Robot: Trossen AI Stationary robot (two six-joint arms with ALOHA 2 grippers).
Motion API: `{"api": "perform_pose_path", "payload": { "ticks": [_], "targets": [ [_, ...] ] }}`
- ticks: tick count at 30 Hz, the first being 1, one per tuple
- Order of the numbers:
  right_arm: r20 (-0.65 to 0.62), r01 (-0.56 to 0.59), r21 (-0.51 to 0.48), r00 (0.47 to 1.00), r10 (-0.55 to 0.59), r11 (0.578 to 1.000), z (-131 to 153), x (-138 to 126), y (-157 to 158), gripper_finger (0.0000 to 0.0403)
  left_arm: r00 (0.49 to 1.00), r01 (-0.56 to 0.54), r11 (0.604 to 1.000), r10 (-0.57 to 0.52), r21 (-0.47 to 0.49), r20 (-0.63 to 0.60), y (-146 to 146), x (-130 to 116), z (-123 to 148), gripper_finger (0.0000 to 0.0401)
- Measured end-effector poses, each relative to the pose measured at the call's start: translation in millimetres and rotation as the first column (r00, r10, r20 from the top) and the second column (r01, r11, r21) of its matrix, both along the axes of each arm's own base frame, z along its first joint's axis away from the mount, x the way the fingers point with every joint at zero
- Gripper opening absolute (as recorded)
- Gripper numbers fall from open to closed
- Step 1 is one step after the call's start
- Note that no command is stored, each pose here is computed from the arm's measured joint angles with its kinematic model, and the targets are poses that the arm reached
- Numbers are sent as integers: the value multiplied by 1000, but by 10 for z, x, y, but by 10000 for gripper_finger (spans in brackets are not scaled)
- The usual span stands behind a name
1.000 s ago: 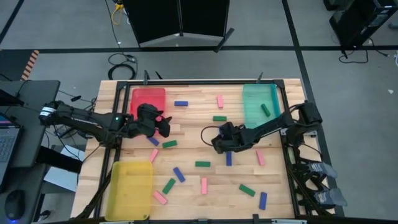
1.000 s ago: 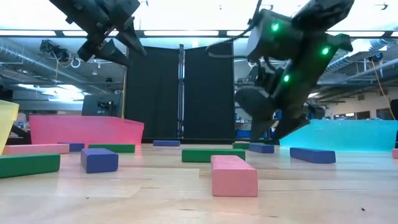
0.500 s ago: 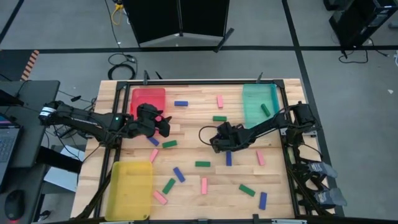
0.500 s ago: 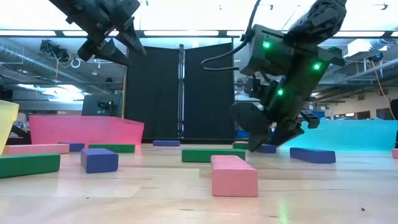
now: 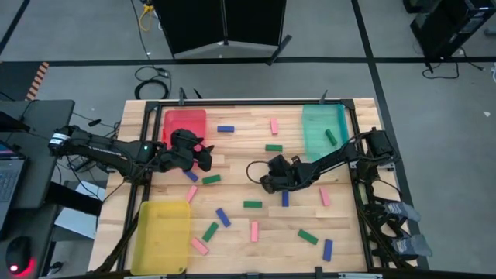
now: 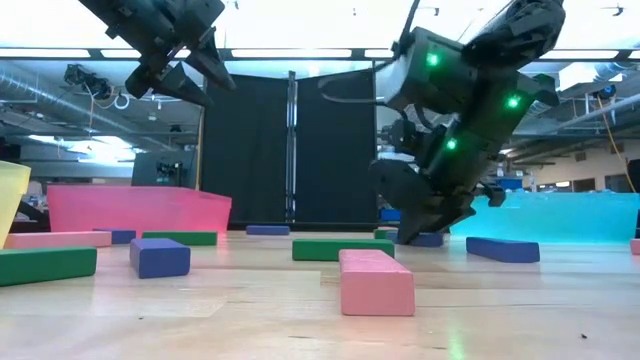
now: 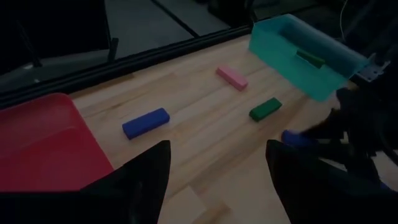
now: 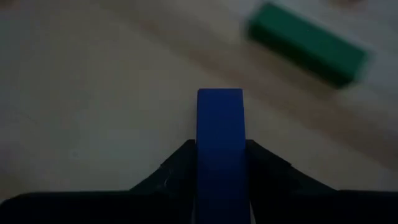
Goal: Sort blocks
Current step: Put the blue block into the yellow bin
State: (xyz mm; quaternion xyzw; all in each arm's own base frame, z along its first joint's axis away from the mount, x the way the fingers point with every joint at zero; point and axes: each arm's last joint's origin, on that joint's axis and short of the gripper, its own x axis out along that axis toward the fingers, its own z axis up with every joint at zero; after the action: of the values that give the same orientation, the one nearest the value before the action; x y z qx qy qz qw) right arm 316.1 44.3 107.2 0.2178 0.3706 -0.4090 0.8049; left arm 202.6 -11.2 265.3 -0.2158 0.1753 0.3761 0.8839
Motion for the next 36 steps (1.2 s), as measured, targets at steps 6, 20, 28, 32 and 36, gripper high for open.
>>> {"api": "perform_pose_path", "payload": {
  "ticks": [6, 20, 28, 32, 36],
  "targets": [
    [266, -239, -28, 934, 238, 971, 234, 235, 289, 117, 1000, -3, 1000, 3, -14, 10, -2, 2, -1, 271],
    [525, -464, -342, 627, 575, 817, 1051, 796, 969, 117, 967, 144, 989, -145, 20, 209, -125, -118, 315, 270],
    [546, -522, -414, 512, 663, 745, 992, 1399, 1375, 117, 913, 190, 979, -205, 75, 353, -174, -421, 592, 270],
    [557, -556, -458, 428, 712, 693, 931, 1759, 1518, 117, 901, 212, 974, -224, 73, 371, -196, -479, 619, 270],
    [577, -579, -484, 353, 737, 656, 819, 2100, 1572, 117, 893, 229, 971, -239, 72, 380, -217, -501, 633, 270]
  ]
}}
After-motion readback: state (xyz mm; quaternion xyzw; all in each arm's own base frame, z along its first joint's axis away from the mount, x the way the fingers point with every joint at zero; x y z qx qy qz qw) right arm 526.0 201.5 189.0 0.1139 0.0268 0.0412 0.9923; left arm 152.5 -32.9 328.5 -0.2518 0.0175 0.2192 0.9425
